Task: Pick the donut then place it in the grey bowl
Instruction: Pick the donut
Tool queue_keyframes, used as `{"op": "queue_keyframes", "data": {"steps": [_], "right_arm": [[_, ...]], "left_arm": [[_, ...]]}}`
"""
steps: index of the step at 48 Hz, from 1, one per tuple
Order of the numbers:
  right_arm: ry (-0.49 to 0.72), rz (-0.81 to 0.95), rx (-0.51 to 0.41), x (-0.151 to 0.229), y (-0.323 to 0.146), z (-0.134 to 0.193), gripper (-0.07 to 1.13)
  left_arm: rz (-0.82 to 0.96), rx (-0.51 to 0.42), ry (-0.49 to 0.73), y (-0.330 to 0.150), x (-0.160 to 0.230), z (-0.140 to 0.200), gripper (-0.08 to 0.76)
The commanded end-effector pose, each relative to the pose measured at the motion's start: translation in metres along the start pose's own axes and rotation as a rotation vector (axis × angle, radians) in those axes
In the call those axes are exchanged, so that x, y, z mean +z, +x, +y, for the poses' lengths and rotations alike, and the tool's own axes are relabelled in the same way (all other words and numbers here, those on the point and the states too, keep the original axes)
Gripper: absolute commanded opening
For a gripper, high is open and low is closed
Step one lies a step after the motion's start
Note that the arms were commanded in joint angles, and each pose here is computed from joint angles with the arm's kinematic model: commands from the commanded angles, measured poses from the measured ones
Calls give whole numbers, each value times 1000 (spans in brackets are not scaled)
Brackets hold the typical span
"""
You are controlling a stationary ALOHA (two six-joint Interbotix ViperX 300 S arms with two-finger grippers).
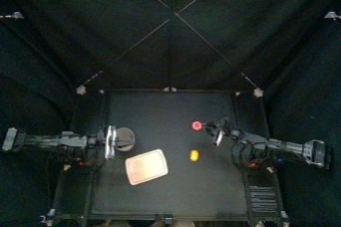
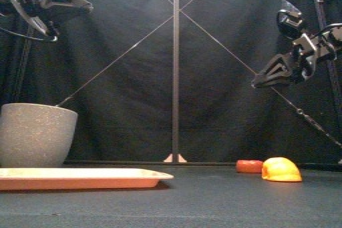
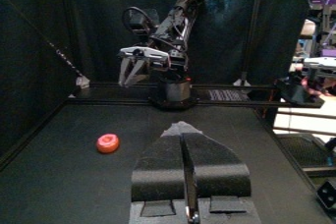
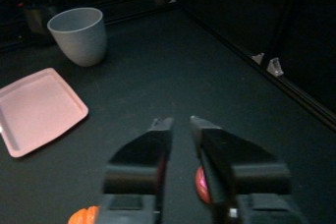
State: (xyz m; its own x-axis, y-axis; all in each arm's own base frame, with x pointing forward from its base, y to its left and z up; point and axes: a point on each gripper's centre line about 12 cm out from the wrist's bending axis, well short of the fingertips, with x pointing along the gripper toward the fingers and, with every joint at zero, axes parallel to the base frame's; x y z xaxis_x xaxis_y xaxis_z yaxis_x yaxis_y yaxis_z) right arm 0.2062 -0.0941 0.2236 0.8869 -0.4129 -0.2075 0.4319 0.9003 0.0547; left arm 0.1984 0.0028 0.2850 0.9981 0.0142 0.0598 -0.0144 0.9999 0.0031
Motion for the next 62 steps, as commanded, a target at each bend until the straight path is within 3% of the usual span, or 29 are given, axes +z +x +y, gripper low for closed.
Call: {"op": "queue_keyframes", "data": {"steps": [1,3,11,27,46,62], "right_arm": [[41,-12,-29,4,2,-5,1071],[53,-10,-42,4,2,-8,1107],[72,25,-84,-4,7,-17,1035],[98,198,-149,-37,34,-33,1035],[56,468,-135,-83,73,-36,1035],[41,519,-161,-88,99,-53,1035]], "left_arm": [[-12,0,8,2,5,0,-28],[-15,-1,9,2,5,0,-28],[-18,-2,18,2,6,0,-28],[-12,-2,19,2,3,0,-28],[0,9,15,0,-4,2,-28],[6,10,11,-1,-6,2,-28]]}}
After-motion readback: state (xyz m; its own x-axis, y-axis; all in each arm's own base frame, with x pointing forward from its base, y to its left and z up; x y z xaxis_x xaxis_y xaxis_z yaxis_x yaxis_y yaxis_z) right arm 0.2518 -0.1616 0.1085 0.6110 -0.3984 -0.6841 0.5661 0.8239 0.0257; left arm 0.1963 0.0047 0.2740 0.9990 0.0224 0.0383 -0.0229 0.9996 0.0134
